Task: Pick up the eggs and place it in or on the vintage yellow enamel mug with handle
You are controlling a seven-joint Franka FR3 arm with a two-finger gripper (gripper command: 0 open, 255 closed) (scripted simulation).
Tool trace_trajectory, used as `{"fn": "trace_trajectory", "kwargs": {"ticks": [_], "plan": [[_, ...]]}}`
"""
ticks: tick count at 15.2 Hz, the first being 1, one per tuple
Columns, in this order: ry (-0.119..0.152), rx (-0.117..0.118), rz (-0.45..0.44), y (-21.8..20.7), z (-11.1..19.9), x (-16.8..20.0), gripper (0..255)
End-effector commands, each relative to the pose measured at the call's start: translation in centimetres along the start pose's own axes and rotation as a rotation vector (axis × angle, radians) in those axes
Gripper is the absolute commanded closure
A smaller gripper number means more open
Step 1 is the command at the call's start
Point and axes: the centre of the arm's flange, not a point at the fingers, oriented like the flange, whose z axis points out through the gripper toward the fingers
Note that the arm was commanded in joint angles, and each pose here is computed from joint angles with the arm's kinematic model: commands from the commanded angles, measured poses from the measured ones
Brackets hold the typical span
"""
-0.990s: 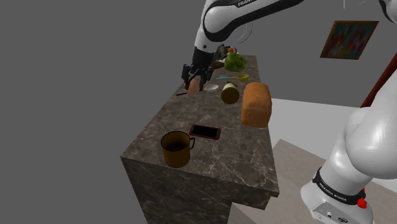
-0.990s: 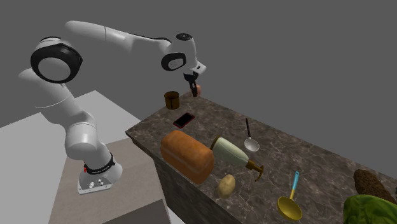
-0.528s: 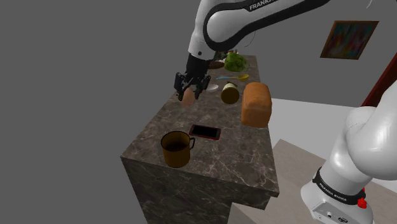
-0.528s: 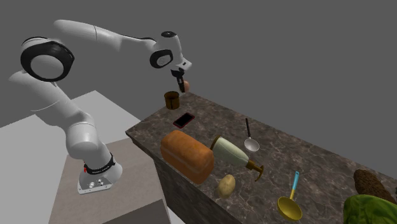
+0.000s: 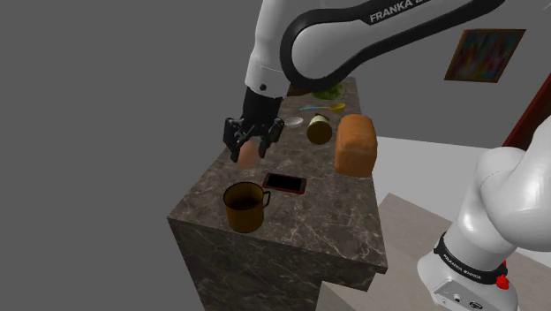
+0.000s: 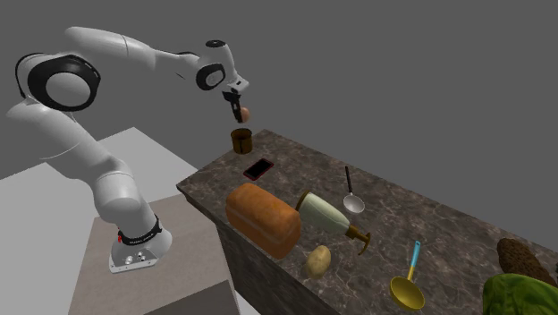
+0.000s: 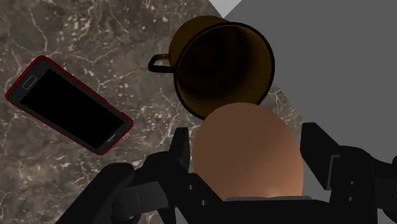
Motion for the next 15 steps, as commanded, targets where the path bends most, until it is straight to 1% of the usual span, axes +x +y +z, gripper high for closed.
{"fn": "trace_trajectory", "kwargs": {"ticks": [1, 14, 15], "plan": [[0.001, 0.0, 0.002, -1.0, 0.4, -1.5, 255], [0.001, 0.0, 0.002, 0.7, 7.0, -2.6, 255], [0.001, 0.0, 0.002, 0.7, 7.0, -2.6, 255]]}}
